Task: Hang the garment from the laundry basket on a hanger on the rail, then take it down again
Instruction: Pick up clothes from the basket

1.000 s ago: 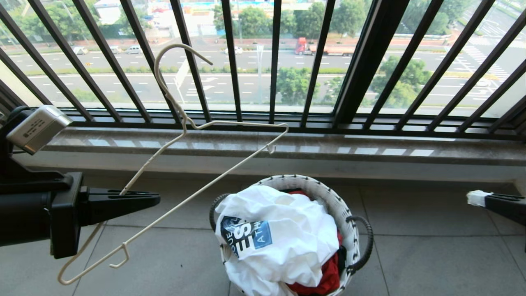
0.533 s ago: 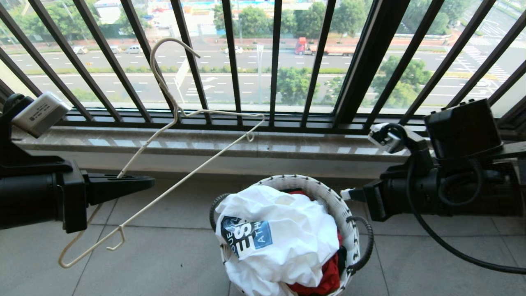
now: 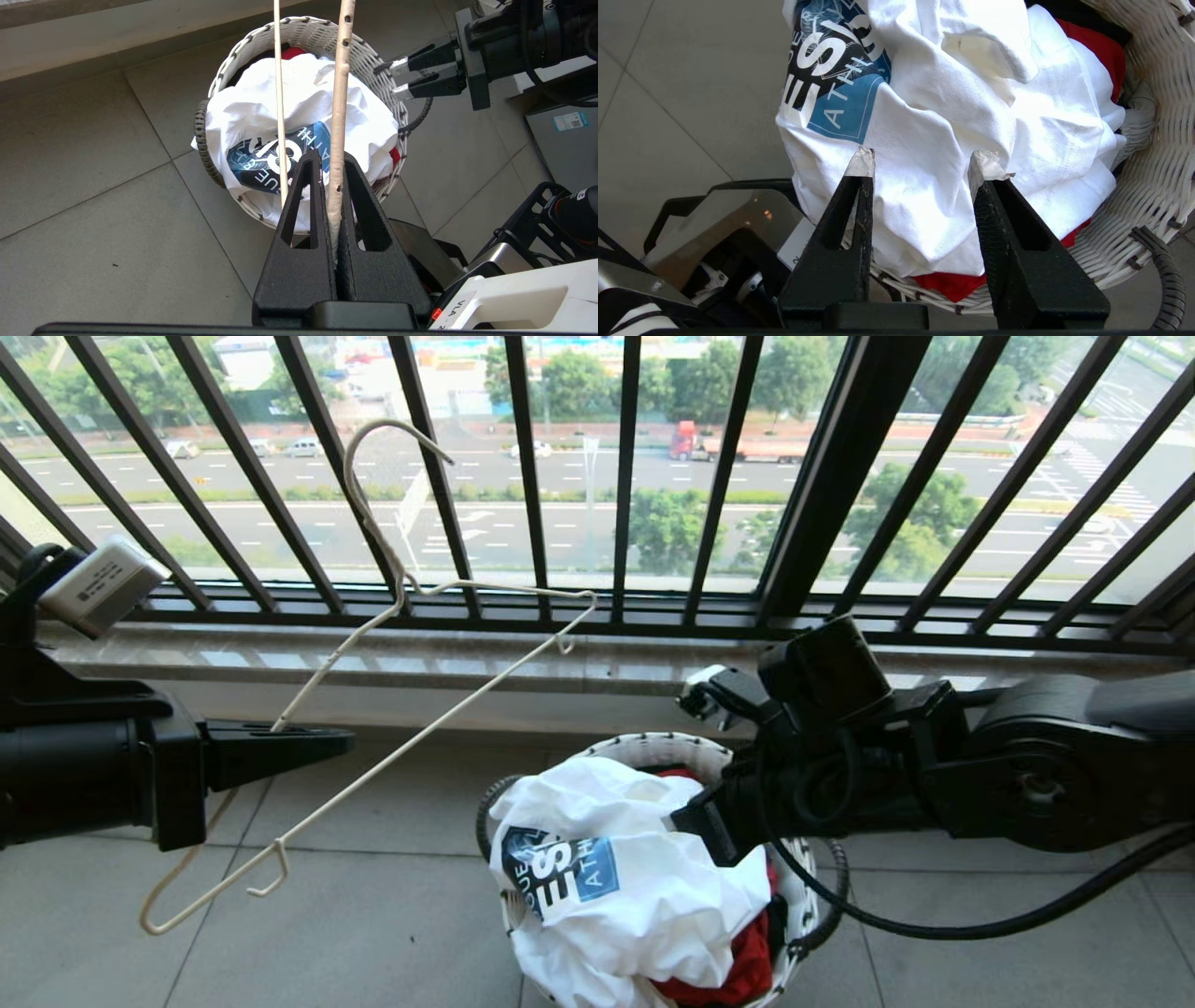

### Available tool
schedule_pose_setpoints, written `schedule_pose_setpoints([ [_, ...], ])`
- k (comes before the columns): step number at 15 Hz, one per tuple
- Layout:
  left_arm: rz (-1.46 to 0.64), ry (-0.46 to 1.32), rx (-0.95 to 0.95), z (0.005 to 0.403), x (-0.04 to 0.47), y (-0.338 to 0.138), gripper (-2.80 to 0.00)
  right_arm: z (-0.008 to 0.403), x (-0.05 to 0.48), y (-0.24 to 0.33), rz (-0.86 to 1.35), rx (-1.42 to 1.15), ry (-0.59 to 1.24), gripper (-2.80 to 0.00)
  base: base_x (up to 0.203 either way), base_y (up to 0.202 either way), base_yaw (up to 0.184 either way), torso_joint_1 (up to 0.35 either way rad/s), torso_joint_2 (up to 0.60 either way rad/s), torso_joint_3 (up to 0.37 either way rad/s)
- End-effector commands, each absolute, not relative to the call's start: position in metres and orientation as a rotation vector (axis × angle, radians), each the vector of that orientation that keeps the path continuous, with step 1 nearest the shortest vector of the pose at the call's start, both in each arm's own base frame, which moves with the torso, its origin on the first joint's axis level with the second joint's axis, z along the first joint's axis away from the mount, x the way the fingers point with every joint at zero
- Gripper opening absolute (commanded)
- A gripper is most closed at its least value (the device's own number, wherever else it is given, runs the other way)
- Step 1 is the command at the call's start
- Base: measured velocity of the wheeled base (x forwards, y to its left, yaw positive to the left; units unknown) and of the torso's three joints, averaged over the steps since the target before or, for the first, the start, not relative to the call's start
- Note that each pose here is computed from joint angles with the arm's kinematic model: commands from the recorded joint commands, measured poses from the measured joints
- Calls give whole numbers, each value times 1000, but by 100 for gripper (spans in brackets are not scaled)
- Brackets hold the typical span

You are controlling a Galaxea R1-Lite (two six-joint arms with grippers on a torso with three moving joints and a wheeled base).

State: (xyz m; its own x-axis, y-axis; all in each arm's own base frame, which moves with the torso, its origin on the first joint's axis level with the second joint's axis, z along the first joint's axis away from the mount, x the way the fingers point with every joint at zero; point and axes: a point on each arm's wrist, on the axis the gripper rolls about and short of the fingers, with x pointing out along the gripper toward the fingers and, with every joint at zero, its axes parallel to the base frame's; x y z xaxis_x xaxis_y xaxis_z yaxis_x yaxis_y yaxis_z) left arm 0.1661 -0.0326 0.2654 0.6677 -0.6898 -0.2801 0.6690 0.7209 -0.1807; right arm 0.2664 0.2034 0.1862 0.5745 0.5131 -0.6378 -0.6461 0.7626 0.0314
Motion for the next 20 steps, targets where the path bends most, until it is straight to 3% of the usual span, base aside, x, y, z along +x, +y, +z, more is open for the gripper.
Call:
schedule_pose_setpoints([
  [1, -765, 348, -67, 264, 168, -32, -280, 169, 280, 216, 689, -227, 687, 0, 0, 0, 0, 0, 0, 0],
  [11, -765, 358, -69, 262, 171, -32, -280, 140, 290, 245, 693, -221, 573, 0, 0, 0, 0, 0, 0, 0],
  [20, -766, 350, -68, 264, 169, -32, -280, 93, 306, 291, 622, -149, 299, 0, 0, 0, 0, 0, 0, 0],
])
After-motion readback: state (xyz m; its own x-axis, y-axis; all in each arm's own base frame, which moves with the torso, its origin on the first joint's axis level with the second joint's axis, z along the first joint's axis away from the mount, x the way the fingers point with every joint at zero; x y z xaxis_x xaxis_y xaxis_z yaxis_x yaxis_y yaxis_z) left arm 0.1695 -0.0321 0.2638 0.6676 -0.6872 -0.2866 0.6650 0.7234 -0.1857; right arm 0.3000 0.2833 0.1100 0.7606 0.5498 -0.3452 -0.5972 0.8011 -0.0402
